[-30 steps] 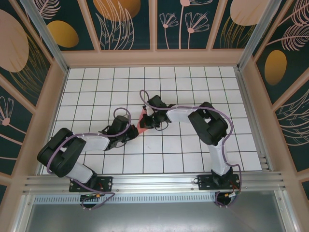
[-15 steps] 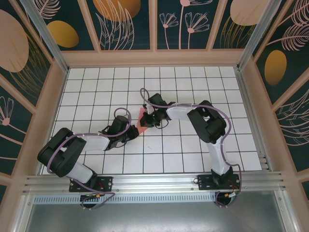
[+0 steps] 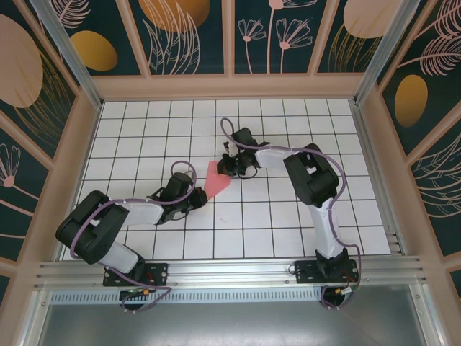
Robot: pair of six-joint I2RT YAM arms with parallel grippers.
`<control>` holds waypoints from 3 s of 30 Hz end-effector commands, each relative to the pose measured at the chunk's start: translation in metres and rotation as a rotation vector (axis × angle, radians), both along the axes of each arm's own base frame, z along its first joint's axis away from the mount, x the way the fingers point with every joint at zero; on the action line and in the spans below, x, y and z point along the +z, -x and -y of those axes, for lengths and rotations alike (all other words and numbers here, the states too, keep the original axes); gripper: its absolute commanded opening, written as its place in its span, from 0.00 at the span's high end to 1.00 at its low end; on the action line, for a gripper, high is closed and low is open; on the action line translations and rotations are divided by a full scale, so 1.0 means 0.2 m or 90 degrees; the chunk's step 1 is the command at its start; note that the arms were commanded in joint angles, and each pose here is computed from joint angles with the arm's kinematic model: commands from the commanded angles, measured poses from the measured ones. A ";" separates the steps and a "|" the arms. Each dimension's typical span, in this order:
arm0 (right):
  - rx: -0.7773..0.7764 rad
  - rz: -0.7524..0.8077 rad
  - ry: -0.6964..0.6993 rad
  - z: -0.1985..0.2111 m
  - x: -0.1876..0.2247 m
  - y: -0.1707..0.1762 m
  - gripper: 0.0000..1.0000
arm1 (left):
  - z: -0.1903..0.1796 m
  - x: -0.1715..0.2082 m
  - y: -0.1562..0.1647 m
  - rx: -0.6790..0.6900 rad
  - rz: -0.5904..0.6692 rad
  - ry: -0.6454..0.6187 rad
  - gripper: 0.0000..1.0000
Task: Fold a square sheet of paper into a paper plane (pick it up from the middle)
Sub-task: Fourth fold the wing at the center of the table, then turn over the paper at the center of the table.
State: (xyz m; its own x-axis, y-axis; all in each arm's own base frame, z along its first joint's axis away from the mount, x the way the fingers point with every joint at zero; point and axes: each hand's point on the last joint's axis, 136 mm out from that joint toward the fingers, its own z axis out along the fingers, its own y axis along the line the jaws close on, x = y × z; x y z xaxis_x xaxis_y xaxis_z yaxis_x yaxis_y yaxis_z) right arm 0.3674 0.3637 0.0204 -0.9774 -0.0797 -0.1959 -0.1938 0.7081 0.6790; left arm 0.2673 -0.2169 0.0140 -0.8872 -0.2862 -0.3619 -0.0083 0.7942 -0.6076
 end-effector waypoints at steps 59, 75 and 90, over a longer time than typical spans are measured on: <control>-0.057 0.010 0.037 0.17 -0.04 0.03 0.93 | -0.01 -0.17 0.02 -0.030 -0.099 -0.086 0.98; -0.080 0.081 0.045 0.23 0.19 0.00 0.74 | 0.10 0.13 -0.12 -0.009 0.005 0.008 0.75; -0.033 -0.002 0.003 0.05 0.14 0.29 0.51 | -0.12 0.16 -0.05 0.124 0.017 0.043 0.49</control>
